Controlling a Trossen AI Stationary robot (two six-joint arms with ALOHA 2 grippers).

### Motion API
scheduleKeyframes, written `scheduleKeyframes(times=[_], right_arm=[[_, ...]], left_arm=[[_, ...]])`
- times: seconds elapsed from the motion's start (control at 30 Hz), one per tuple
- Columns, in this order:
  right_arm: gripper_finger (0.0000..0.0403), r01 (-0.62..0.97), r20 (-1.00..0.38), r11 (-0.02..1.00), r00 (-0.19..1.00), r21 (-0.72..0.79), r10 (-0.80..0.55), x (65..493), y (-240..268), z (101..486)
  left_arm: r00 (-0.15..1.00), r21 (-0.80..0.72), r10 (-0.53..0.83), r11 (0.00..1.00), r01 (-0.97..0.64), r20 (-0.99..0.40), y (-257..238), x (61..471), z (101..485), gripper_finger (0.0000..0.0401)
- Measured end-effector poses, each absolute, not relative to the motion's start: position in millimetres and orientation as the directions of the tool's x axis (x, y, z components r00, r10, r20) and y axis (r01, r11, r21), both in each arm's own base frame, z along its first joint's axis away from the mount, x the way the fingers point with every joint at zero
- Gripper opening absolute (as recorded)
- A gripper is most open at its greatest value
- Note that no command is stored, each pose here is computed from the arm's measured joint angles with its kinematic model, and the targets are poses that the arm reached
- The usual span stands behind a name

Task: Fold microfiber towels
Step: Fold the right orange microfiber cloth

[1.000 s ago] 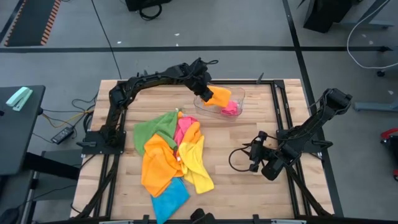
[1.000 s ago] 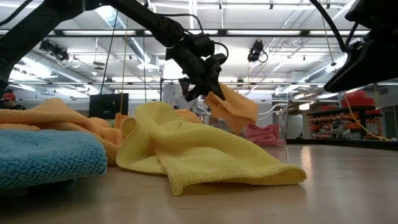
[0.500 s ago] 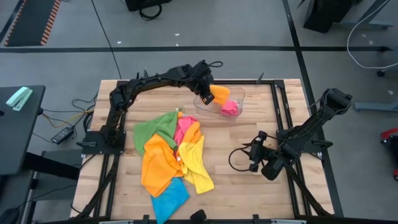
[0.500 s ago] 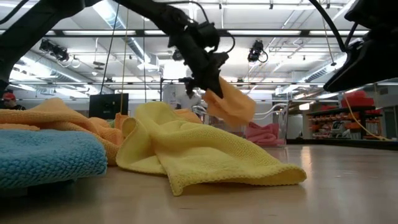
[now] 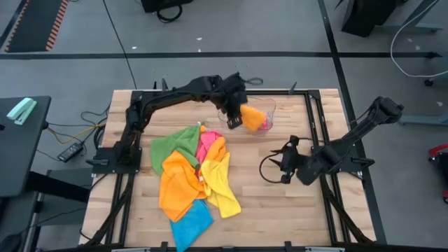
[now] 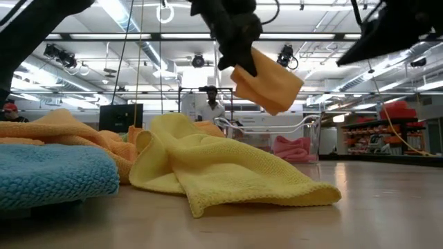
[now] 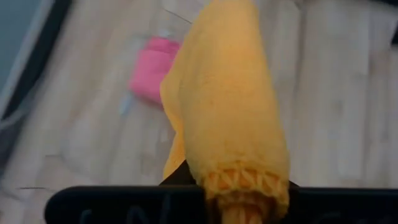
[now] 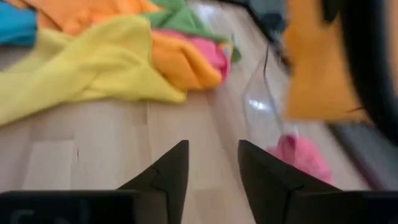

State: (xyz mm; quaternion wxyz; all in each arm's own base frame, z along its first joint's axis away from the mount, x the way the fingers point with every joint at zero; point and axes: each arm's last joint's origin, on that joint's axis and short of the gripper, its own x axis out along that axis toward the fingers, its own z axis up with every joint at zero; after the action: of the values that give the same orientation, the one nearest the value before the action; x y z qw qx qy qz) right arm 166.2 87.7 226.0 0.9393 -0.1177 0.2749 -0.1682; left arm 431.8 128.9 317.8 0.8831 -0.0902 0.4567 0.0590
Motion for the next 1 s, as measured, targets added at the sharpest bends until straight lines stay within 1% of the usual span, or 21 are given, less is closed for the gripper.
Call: scheduleKeyframes(times=[0.1, 0.2, 0.3, 0.43, 0.57, 0.63, 0.73, 0.87, 1.0], right_arm=[[0.0187, 0.21, -0.457, 0.921, 0.818, -0.329, -0.35, 167.7, 82.6, 245.4], [0.023, 0.181, -0.451, 0.925, 0.831, -0.334, -0.325, 172.6, 78.8, 258.7], [0.0275, 0.186, -0.439, 0.92, 0.834, -0.345, -0.333, 180.6, 75.7, 265.9], [0.0327, 0.215, -0.431, 0.915, 0.829, -0.341, -0.355, 191.8, 72.2, 270.3], [0.0367, 0.205, -0.456, 0.927, 0.824, -0.312, -0.336, 201.8, 66.5, 271.7], [0.0378, 0.187, -0.477, 0.939, 0.822, -0.288, -0.31, 207.8, 62.3, 270.8], [0.0382, 0.163, -0.502, 0.947, 0.816, -0.276, -0.287, 216.2, 56.1, 266.7], [0.0377, 0.163, -0.527, 0.941, 0.794, -0.297, -0.304, 223.7, 47.5, 260.7], [0.0372, 0.132, -0.544, 0.955, 0.797, -0.267, -0.263, 230.2, 40.7, 258.2]], left_arm=[[0.558, -0.105, -0.011, 0.985, -0.137, -0.83, 107.6, 436.2, 314.9, 0.0033], [0.542, -0.118, -0.04, 0.987, -0.111, -0.839, 86.9, 440.7, 309.9, 0.0042], [0.543, -0.12, -0.058, 0.99, -0.079, -0.837, 68.7, 444.4, 310.0, 0.0036], [0.539, -0.105, -0.05, 0.992, -0.072, -0.841, 48.7, 447.1, 309.8, 0.0021], [0.539, -0.112, -0.062, 0.992, -0.06, -0.84, 35.3, 448.6, 309.9, 0.0028], [0.539, -0.112, -0.066, 0.992, -0.052, -0.84, 30.3, 449.0, 309.9, 0.0038], [0.539, -0.088, -0.05, 0.995, -0.045, -0.841, 20.8, 449.8, 310.0, 0.0042], [0.541, -0.078, -0.051, 0.997, -0.027, -0.84, 9.3, 450.5, 310.2, 0.0027], [0.54, -0.087, -0.062, 0.996, -0.022, -0.839, 0.2, 450.6, 310.2, 0.0023]])
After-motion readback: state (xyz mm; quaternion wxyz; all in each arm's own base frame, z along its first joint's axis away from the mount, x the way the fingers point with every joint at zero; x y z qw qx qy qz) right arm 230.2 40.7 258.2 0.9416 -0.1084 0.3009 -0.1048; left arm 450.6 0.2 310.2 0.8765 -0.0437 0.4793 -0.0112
